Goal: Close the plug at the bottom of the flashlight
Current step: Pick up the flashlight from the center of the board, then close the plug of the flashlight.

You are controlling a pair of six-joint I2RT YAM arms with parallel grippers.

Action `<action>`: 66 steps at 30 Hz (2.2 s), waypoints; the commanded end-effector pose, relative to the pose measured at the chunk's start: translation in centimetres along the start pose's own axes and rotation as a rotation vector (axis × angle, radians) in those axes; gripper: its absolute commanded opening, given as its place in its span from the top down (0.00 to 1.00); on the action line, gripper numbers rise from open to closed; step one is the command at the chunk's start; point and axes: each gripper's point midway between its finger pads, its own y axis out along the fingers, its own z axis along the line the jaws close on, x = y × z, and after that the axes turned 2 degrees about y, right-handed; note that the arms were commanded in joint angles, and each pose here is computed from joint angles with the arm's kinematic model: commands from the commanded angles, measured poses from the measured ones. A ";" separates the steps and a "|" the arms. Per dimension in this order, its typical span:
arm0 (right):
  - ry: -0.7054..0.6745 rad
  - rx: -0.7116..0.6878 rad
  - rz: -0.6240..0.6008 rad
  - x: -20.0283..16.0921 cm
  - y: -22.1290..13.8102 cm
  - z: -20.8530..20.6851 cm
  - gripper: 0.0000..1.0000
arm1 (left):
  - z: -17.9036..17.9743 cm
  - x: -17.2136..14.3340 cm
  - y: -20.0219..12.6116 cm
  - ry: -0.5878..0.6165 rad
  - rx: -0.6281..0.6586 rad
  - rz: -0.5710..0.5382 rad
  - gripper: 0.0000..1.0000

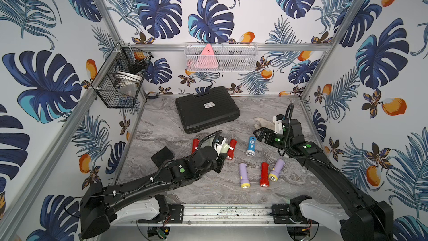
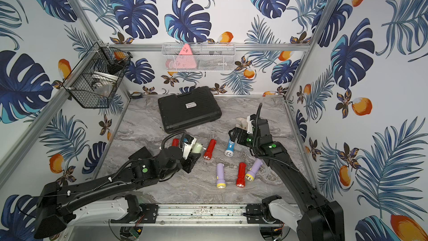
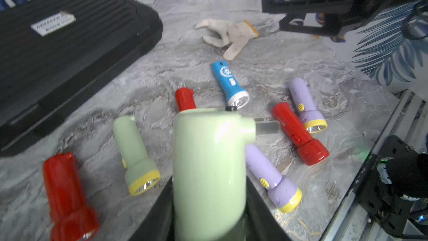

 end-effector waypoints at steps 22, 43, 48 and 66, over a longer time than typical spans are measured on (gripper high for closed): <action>-0.392 0.821 -0.023 0.5 -11.8 16.1 0.06 | -6.2 8.1 -6.3 0.073 -0.772 -0.566 1.00; -0.544 1.041 0.267 -7.5 -12.6 21.6 0.21 | -7.7 6.4 -8.7 0.125 -1.015 -0.551 1.00; -0.547 1.027 0.277 -8.0 -12.5 21.3 0.25 | -7.4 6.5 -8.4 0.120 -1.003 -0.554 1.00; -0.556 1.025 0.255 -7.7 -12.5 21.6 0.44 | -7.4 6.4 -8.3 0.135 -0.988 -0.526 1.00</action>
